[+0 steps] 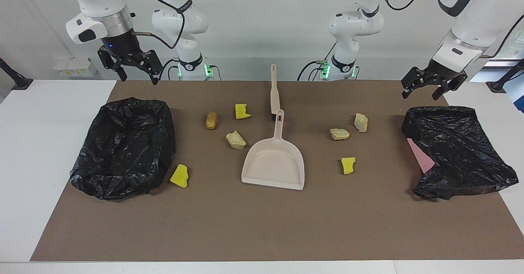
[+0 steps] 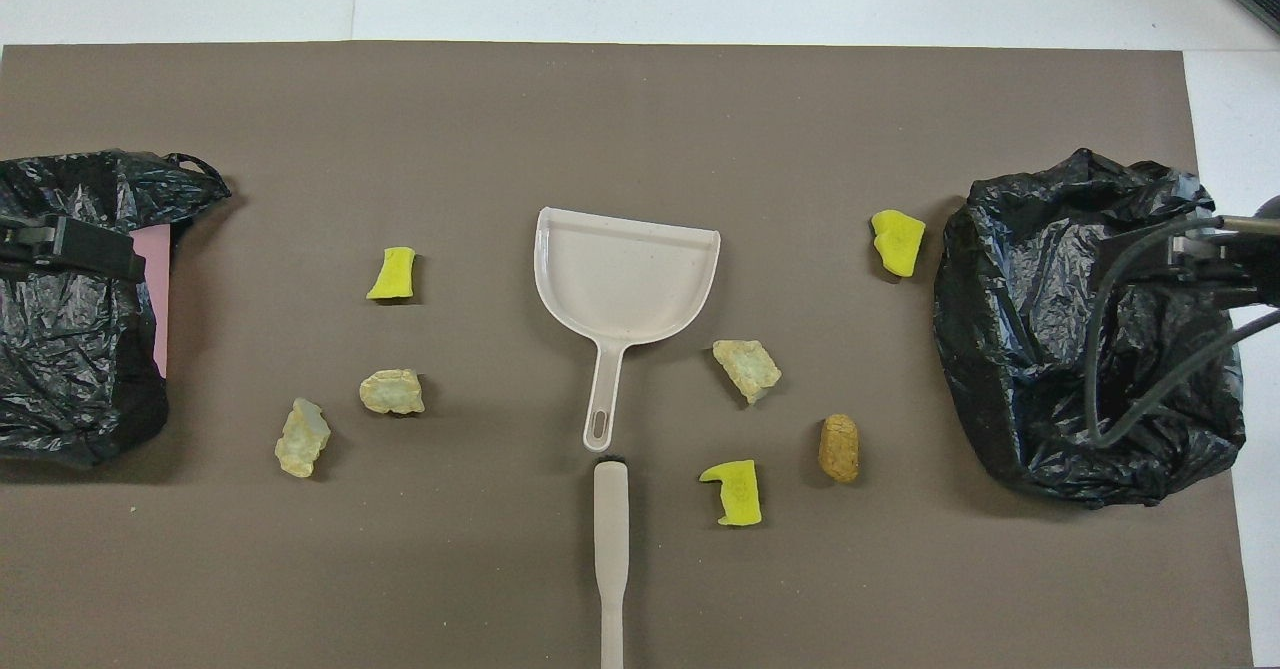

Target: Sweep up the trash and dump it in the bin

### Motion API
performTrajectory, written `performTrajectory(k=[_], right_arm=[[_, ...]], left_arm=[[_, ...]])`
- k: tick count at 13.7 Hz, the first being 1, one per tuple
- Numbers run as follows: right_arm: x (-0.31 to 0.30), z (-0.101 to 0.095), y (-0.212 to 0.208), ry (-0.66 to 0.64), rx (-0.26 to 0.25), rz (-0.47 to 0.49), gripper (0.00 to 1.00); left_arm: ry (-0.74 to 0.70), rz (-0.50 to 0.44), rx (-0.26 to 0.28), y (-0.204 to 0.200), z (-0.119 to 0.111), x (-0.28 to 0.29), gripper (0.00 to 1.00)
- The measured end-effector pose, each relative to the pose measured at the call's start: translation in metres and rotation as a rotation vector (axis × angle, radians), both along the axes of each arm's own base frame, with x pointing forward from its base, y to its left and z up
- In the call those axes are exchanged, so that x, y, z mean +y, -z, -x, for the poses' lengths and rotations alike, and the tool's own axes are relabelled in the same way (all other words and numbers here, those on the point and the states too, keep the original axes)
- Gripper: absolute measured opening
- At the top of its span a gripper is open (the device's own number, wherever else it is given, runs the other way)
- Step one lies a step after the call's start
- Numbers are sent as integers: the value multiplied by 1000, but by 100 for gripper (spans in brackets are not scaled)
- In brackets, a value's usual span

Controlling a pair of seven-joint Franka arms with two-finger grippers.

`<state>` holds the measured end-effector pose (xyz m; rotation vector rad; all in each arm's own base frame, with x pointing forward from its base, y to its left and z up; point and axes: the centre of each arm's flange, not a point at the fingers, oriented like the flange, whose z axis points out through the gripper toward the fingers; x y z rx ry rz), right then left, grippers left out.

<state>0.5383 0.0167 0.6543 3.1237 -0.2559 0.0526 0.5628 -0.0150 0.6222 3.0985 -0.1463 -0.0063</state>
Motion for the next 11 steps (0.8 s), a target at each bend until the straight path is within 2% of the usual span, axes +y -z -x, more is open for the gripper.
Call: performTrajectory(k=[11], right_arm=[[0,0,0,0,0,0,100]], left_arm=[[38,0,1,2,0,-10,100]])
